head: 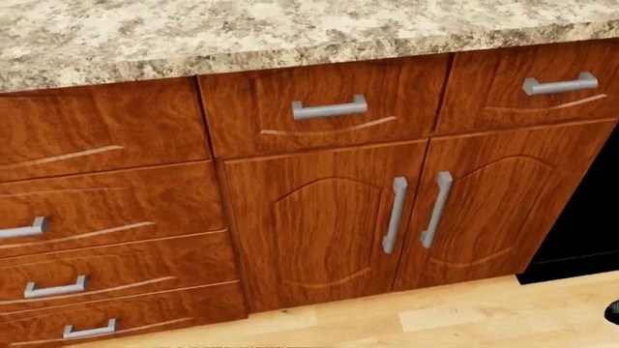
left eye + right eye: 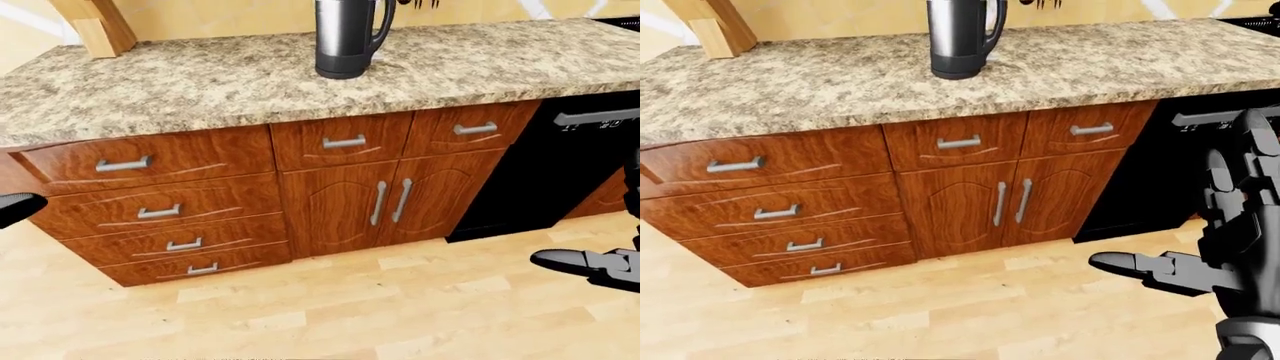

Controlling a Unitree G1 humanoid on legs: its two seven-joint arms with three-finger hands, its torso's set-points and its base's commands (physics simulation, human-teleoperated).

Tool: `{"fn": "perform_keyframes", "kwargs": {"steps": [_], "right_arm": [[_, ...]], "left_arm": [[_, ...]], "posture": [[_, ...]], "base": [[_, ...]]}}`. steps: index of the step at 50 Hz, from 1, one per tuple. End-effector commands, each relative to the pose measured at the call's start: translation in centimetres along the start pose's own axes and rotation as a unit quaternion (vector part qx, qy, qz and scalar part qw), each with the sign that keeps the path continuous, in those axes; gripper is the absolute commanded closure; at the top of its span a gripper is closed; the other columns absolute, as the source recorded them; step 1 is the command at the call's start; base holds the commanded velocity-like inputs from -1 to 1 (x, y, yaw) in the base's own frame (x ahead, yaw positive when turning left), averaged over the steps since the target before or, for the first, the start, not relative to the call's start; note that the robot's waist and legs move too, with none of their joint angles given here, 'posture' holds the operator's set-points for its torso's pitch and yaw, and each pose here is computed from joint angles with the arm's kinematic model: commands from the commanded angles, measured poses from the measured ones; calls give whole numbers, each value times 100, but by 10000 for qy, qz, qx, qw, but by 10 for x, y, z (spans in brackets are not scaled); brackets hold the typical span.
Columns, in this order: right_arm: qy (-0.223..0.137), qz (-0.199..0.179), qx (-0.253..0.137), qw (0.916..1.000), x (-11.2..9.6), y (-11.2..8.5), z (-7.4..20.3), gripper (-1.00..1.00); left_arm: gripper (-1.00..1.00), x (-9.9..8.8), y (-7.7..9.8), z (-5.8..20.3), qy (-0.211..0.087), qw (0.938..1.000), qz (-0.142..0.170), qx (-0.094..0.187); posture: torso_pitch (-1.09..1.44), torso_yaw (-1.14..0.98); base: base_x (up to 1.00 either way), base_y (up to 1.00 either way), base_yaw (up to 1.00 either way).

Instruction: Close the lid of the electric kettle.

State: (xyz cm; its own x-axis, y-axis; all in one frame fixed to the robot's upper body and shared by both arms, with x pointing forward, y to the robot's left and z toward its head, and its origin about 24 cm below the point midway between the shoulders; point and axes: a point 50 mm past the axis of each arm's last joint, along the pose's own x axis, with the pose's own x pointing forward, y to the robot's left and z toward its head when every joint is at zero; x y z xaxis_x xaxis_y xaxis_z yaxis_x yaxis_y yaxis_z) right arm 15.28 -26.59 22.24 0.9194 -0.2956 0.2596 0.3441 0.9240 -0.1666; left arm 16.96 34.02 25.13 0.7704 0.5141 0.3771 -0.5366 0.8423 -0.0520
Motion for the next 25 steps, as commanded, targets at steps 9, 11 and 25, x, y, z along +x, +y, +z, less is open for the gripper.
{"fn": "perform_keyframes", "kwargs": {"steps": [9, 11, 25], "right_arm": [[-386, 20, -86, 9992, -1, 0, 13, -100], [-390, 16, -89, 9992, -1, 0, 12, -100], [-391, 25, -104, 9992, -1, 1, 12, -100]], "left_arm": [[-100, 0, 1, 13, -359, 9993, 44, 83], [-100, 0, 1, 14, -367, 9993, 42, 81], [-100, 0, 2, 15, -365, 9993, 54, 86]], "posture": [[0, 0], [0, 0], [0, 0]], "base": [[10, 0, 0], [17, 0, 0], [17, 0, 0]]}}
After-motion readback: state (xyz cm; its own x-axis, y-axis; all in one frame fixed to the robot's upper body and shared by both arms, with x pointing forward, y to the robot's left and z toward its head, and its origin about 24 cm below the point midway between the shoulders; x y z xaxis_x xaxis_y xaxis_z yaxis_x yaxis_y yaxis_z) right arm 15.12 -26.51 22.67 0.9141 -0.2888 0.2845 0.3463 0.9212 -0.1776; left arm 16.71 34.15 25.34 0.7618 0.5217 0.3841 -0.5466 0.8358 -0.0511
